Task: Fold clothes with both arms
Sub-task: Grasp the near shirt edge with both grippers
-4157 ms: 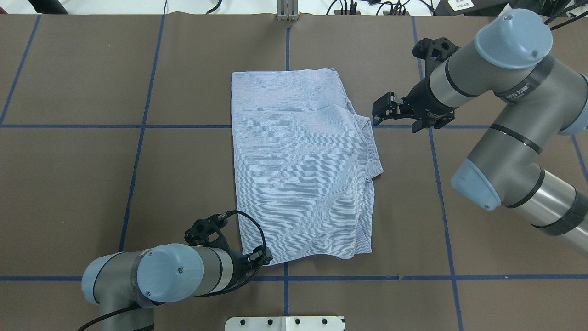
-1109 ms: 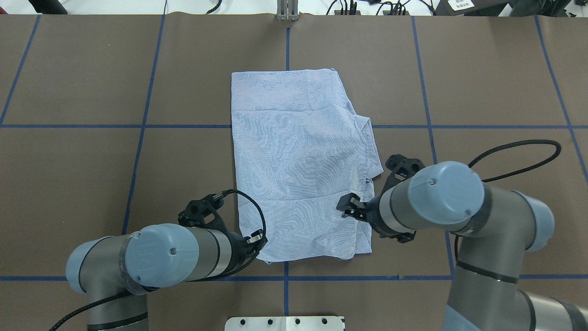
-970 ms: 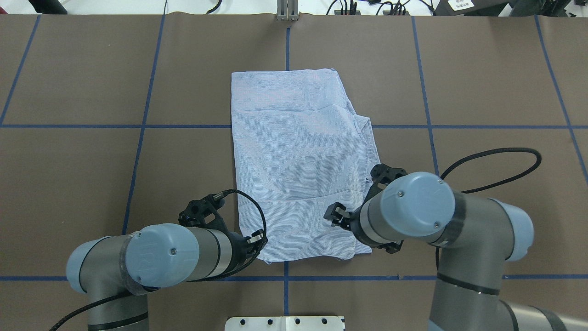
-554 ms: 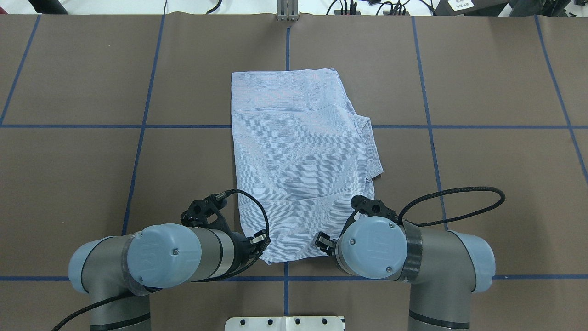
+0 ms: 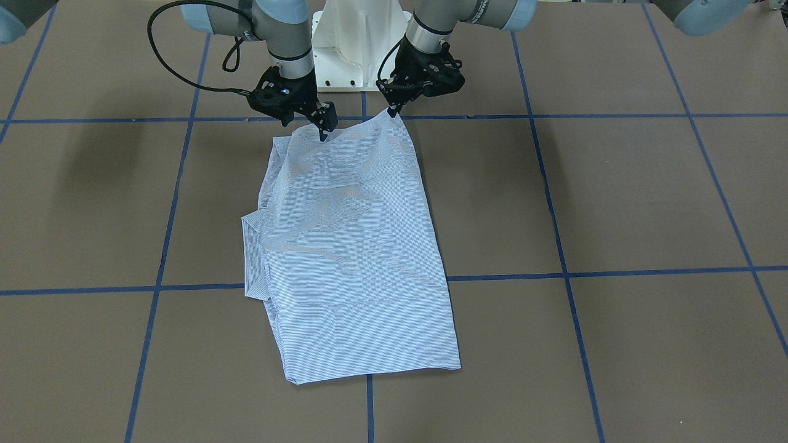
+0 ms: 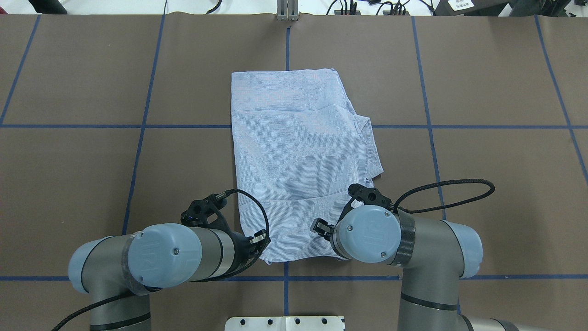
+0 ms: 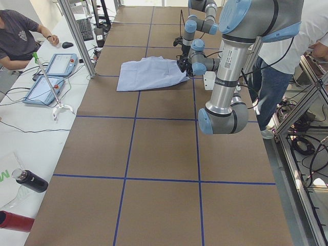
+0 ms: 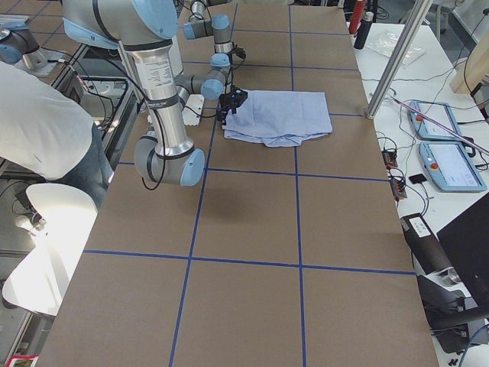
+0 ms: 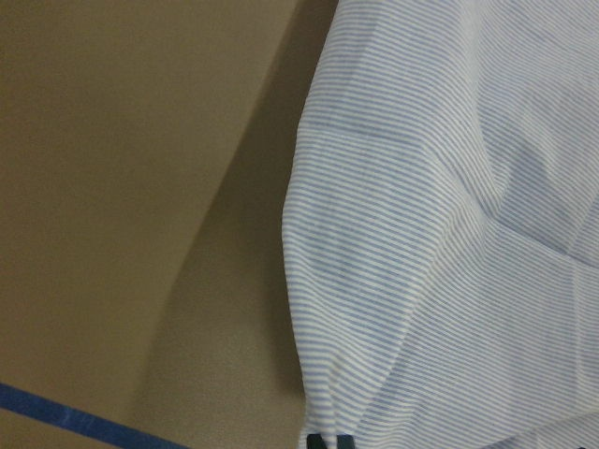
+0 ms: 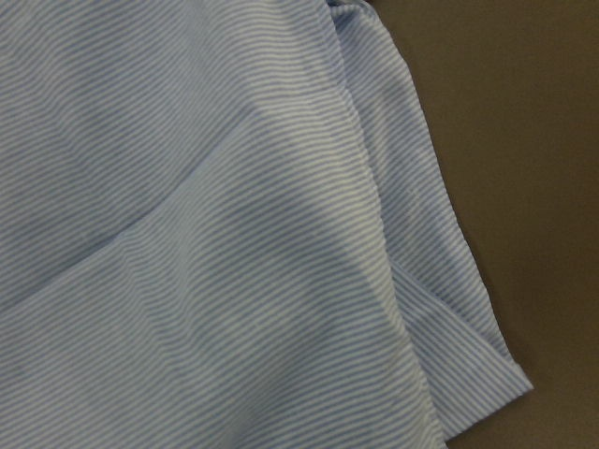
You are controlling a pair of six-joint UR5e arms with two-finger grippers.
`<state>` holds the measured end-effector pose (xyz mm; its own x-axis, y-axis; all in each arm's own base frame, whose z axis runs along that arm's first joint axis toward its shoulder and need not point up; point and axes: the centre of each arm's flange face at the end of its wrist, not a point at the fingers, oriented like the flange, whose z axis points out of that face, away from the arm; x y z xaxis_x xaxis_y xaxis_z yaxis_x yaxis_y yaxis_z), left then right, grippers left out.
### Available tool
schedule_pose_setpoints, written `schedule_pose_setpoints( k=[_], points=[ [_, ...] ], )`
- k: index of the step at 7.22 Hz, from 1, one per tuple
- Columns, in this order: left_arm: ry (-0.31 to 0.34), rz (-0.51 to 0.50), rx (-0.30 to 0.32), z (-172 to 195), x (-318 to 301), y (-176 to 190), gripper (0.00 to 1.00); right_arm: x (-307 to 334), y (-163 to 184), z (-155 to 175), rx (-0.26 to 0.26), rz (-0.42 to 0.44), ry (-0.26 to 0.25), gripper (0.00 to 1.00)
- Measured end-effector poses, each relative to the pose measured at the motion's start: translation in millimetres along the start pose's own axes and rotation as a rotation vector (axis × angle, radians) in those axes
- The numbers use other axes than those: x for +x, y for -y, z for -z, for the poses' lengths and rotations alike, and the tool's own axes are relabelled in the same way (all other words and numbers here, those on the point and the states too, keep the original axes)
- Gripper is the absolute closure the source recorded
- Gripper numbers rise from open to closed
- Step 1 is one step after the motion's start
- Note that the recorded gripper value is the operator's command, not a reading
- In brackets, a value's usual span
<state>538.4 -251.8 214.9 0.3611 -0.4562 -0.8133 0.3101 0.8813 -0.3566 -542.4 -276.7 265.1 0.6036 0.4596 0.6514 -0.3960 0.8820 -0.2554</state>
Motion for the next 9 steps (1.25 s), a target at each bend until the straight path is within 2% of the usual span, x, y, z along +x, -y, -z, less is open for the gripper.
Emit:
schedule_pose_setpoints(
  k=[1,4,9],
  points=[
    [0.003,0.000,0.002,0,0,0,1.00,-1,3,-4,0.002,-0.001,0.005,0.00],
    [-0.001,-0.001,-0.001,3,2,-2,1.00,1,7,-42,0.018,-0.007,-0.059,0.00],
    [-0.003,-0.001,-0.002,4,3,-2,1.00,4,8,-32,0.003,-0.012,-0.056,0.00]
  ],
)
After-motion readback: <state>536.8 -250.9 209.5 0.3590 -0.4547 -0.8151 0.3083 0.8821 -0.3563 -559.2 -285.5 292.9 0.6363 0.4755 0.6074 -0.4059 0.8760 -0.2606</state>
